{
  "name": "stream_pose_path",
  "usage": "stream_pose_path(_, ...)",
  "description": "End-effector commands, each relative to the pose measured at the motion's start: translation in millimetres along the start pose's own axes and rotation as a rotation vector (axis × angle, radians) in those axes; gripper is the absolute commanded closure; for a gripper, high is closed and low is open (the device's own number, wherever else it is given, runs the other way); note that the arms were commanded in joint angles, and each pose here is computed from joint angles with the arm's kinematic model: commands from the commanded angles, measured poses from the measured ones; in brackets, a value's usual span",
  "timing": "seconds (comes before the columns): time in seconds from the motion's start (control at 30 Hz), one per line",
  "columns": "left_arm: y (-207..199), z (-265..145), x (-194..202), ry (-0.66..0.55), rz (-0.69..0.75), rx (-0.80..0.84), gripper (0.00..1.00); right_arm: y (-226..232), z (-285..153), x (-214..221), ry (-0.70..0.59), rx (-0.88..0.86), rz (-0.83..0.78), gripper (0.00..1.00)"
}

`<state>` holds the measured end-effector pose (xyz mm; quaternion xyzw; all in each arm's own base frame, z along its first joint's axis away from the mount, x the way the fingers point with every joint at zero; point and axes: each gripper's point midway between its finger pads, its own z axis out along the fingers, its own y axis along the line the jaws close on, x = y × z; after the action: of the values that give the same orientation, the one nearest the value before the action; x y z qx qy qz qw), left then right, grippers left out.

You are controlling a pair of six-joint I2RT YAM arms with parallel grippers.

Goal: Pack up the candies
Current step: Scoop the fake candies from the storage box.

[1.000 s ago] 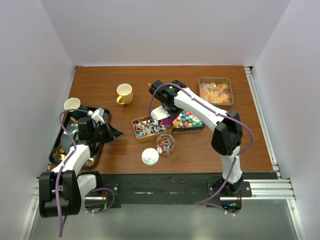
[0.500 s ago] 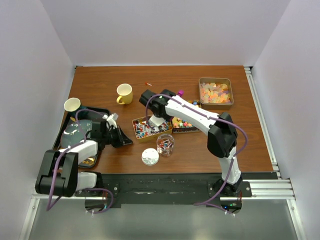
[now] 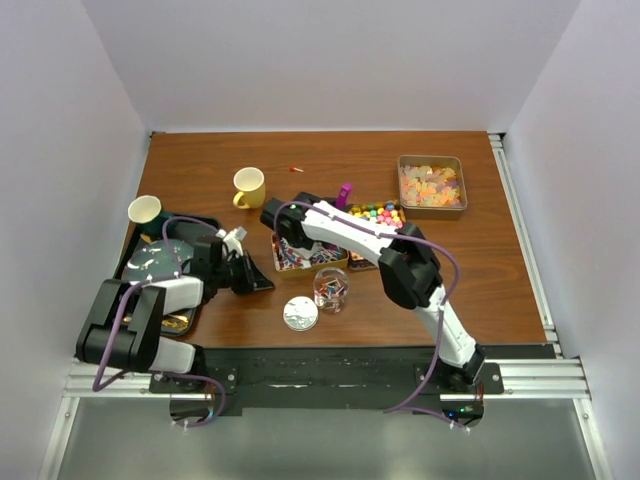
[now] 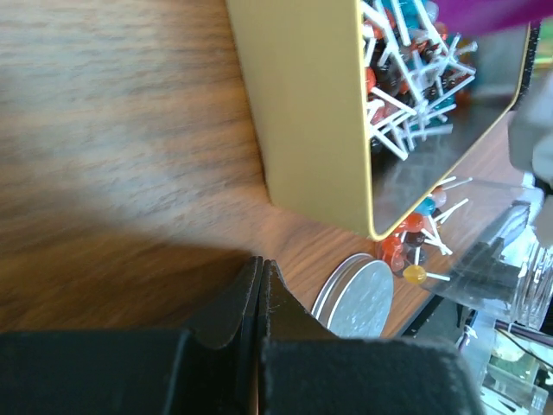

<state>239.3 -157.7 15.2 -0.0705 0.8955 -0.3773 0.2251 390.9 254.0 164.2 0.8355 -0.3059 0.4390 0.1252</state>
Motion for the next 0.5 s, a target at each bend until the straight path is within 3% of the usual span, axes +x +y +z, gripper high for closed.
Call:
stream_pose_path(0.0,-18,11,-21,-0.027,0.037,0.069,1.0,18,-7,-17,-0.081,-0.139,0.014,1.0)
stream_pose_path(0.47,-23,24,-30,0.005,0.055,0.113,1.0,50,-2,-83,-0.348,-0.272,0.231,1.0)
